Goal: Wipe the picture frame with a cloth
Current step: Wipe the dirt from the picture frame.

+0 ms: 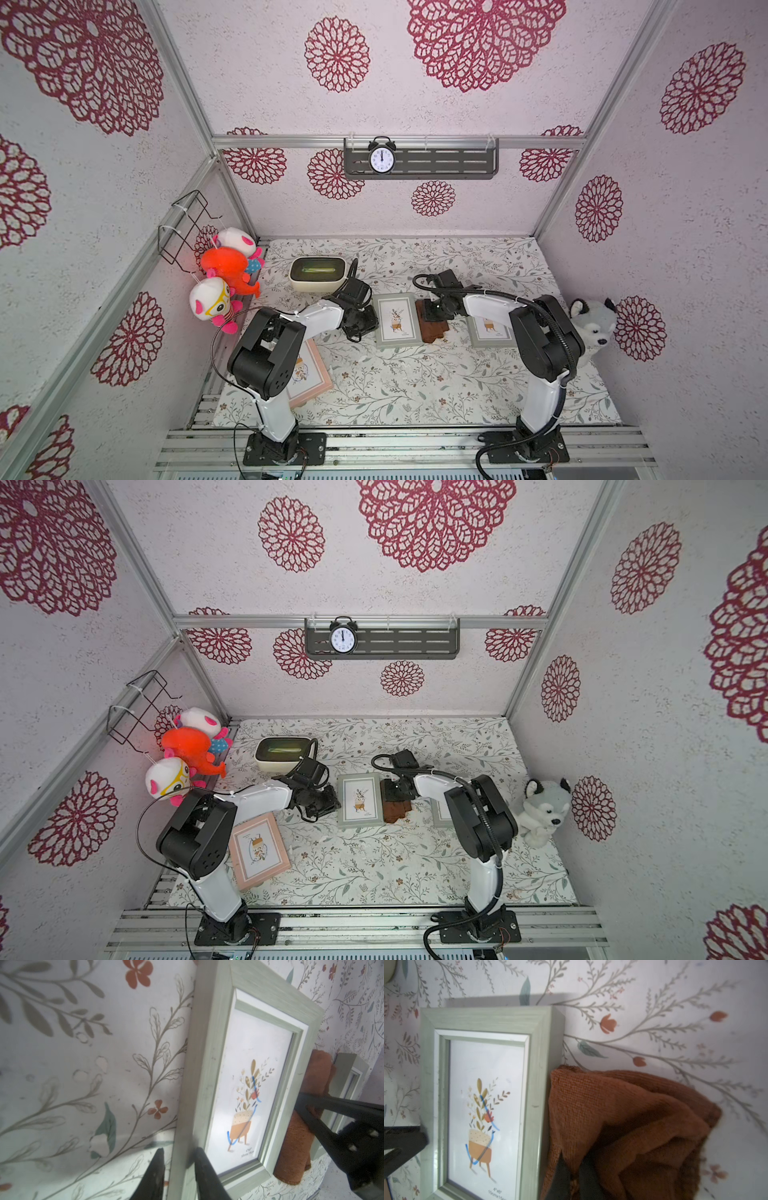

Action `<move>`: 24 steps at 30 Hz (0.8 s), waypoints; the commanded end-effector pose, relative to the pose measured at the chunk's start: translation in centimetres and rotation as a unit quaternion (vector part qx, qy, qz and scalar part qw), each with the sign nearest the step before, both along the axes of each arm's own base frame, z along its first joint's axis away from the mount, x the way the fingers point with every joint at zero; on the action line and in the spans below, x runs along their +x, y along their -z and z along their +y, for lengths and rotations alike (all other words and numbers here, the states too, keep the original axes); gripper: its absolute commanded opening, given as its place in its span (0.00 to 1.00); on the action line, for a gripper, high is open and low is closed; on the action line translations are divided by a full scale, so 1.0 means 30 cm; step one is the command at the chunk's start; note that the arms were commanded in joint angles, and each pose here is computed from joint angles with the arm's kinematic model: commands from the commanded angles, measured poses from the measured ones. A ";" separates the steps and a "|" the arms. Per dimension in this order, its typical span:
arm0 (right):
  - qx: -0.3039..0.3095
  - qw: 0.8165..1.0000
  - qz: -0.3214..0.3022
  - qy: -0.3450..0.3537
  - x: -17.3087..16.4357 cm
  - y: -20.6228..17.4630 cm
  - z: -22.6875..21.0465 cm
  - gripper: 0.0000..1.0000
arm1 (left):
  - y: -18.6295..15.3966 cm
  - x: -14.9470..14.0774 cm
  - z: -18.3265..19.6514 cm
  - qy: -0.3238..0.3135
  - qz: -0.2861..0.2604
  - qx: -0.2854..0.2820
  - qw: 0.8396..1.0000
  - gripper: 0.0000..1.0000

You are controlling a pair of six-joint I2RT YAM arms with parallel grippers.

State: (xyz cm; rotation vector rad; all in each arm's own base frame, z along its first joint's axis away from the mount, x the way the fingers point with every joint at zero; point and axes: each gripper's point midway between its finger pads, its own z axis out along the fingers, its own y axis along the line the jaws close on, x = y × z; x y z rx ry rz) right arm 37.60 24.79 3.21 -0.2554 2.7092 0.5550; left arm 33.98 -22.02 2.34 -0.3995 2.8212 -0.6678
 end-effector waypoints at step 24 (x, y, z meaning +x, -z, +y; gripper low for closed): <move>-0.049 0.994 -0.097 0.024 0.055 -0.275 -0.128 0.00 | 0.155 -0.025 0.065 -0.029 0.039 0.061 0.997 0.21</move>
